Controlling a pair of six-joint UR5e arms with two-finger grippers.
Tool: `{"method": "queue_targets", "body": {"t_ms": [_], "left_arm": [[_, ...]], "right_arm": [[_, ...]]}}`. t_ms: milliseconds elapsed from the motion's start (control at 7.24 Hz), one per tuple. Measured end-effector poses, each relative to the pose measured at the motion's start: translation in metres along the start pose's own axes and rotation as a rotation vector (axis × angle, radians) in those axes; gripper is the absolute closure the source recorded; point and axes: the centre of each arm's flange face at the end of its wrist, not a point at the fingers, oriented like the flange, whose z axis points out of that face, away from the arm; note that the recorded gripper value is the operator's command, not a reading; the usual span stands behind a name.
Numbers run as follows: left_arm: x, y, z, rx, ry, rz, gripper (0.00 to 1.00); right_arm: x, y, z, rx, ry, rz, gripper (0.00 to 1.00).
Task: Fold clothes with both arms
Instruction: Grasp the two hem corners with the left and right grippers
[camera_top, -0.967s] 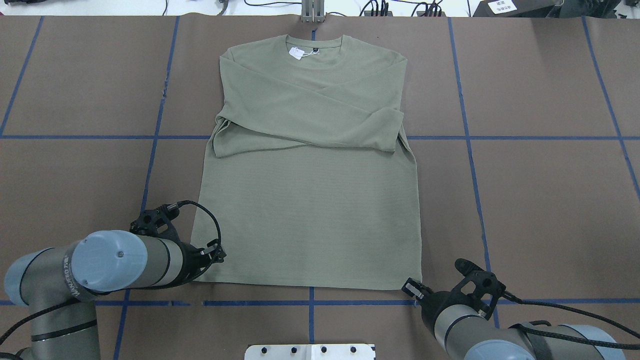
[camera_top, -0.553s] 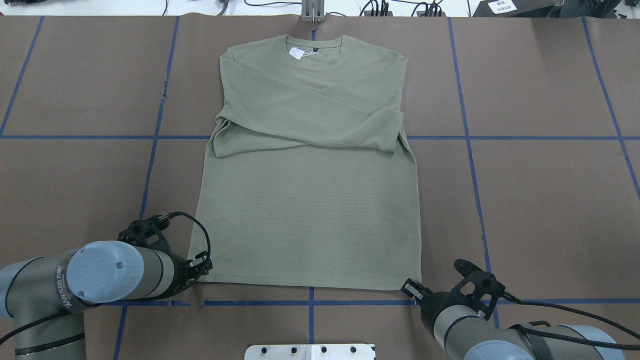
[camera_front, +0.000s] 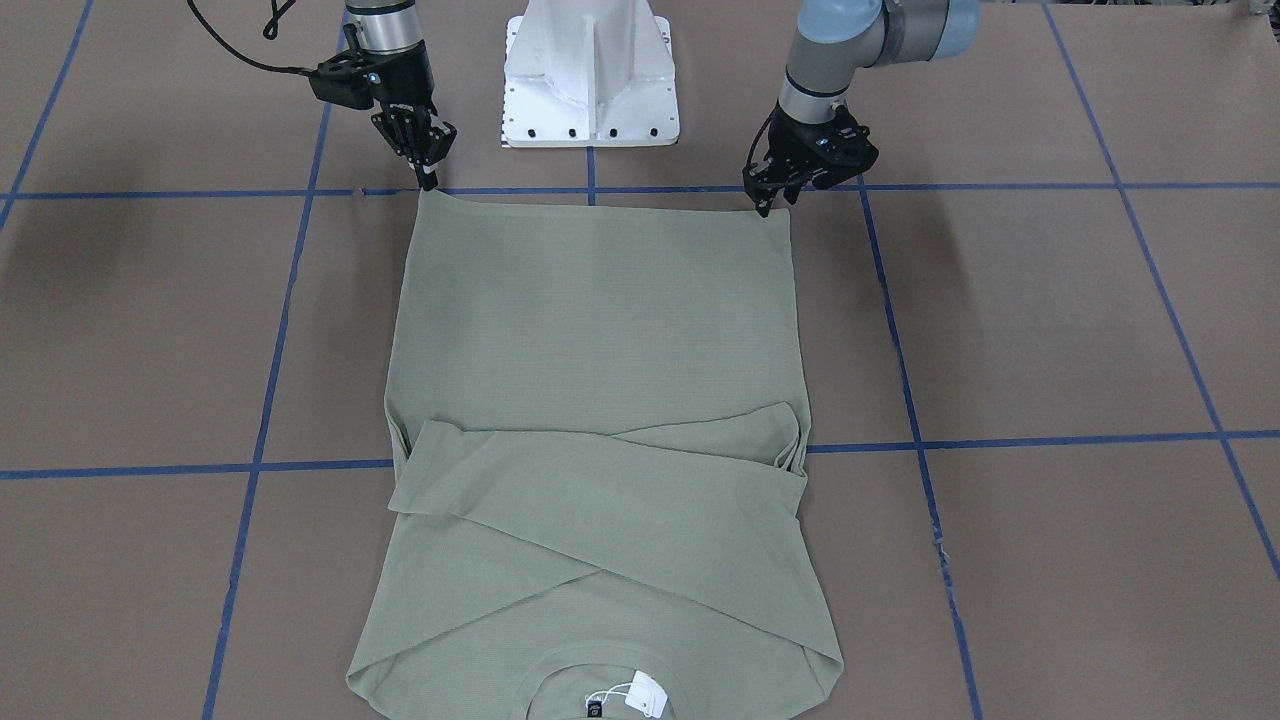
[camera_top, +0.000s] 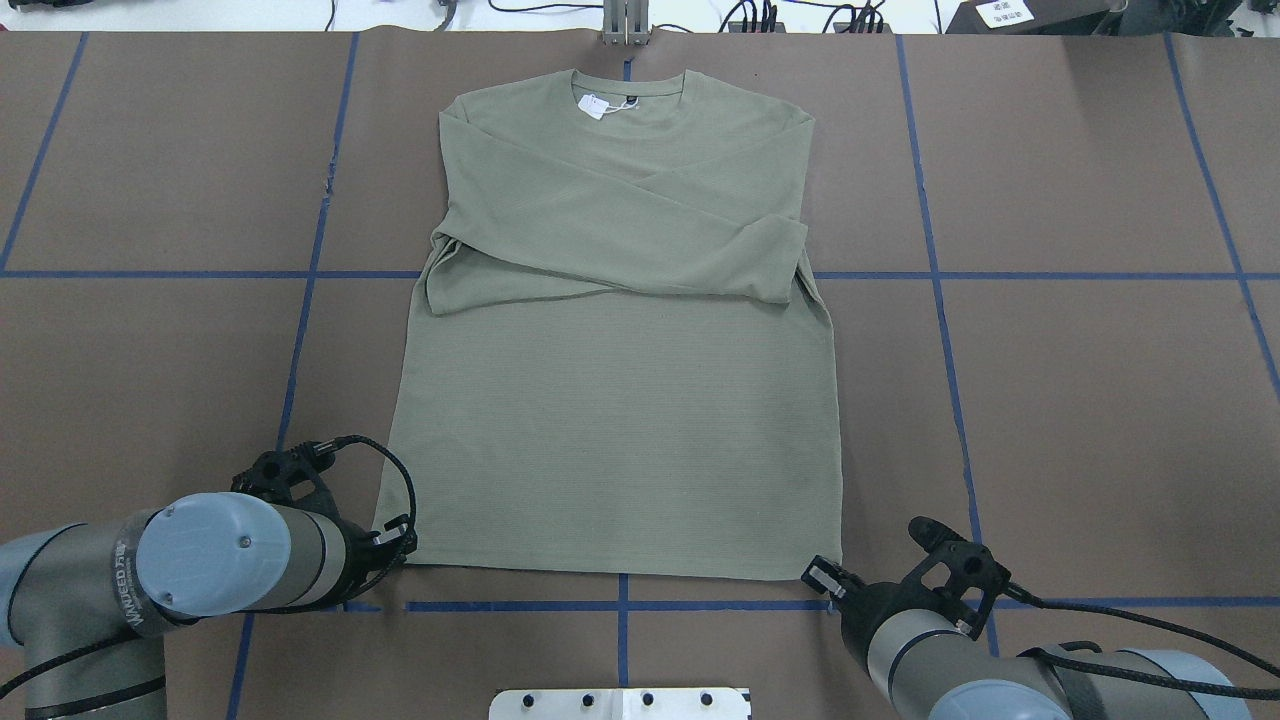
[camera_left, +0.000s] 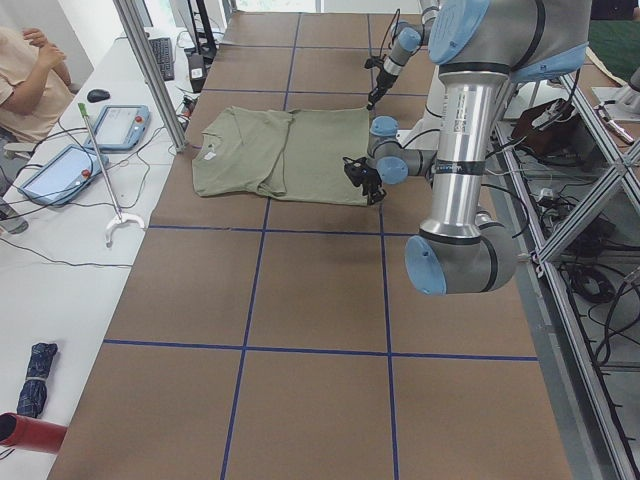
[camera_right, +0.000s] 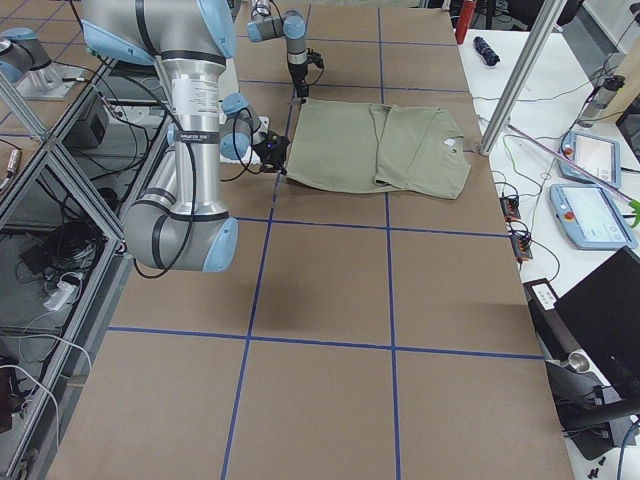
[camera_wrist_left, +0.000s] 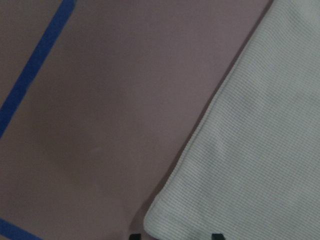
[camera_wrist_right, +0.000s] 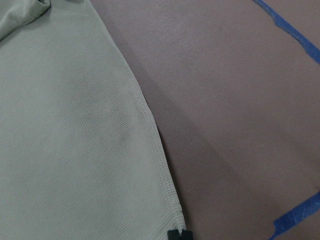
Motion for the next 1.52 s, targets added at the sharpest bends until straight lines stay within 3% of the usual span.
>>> {"method": "queue_targets", "body": {"t_ms": [138,415,967,1520], "left_arm": [[-0.002,-0.001,0.001,0.002,-0.005,0.0,1.0],[-0.006,-0.002,0.002,0.005,-0.013,-0.001,1.0],[0.002,0.006,-0.027,-0.023,0.04,0.007,1.0],[-0.003,0.02,-0.088,-0.081,0.097,-0.002,1.0]], "right_arm": [[0.0,0.0,-0.001,-0.001,-0.001,0.0,1.0],[-0.001,0.0,-0.001,-0.002,-0.002,0.001,1.0],[-0.001,-0.001,-0.003,-0.003,-0.004,0.002,1.0],[0.012,-0.013,-0.042,-0.042,-0.001,-0.009,1.0]]}}
